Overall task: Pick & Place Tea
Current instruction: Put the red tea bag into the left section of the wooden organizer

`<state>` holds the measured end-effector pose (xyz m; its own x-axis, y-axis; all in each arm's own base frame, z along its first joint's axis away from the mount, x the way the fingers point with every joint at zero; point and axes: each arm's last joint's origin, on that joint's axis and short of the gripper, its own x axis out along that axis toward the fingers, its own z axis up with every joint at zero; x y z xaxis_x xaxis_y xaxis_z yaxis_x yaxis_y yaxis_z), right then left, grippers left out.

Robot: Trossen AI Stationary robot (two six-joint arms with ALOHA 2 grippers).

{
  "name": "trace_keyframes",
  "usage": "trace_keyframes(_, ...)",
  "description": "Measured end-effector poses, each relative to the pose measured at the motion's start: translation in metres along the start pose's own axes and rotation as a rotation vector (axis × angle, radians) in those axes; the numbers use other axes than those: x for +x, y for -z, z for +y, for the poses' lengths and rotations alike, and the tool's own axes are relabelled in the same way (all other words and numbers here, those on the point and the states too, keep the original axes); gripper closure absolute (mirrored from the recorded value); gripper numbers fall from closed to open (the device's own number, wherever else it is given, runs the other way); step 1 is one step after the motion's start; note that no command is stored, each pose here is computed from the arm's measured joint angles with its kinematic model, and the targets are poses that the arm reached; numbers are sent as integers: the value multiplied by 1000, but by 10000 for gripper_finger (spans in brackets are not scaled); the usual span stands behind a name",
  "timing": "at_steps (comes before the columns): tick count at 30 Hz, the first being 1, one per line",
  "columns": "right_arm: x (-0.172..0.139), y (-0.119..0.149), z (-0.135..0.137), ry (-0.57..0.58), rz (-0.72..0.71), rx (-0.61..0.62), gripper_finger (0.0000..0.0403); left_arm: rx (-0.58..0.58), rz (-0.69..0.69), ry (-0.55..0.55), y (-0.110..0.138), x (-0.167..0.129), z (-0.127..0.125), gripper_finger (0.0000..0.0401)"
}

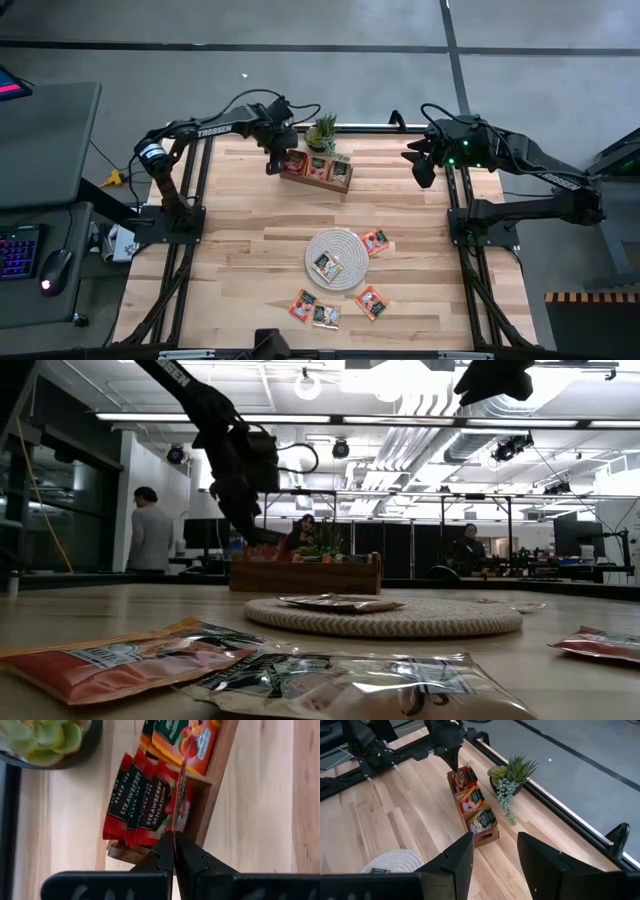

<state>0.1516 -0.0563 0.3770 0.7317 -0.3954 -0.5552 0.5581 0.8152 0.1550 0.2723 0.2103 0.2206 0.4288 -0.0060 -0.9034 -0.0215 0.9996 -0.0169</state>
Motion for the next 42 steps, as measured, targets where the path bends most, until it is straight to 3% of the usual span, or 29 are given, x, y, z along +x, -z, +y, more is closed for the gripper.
trace_keyframes(21,0,0,0,0,2,2,253,79,1,-23,-1,4,2,400)
trace_keyframes(42,0,0,0,-13,5,9,253,19,-62,46,-4,6,2,399)
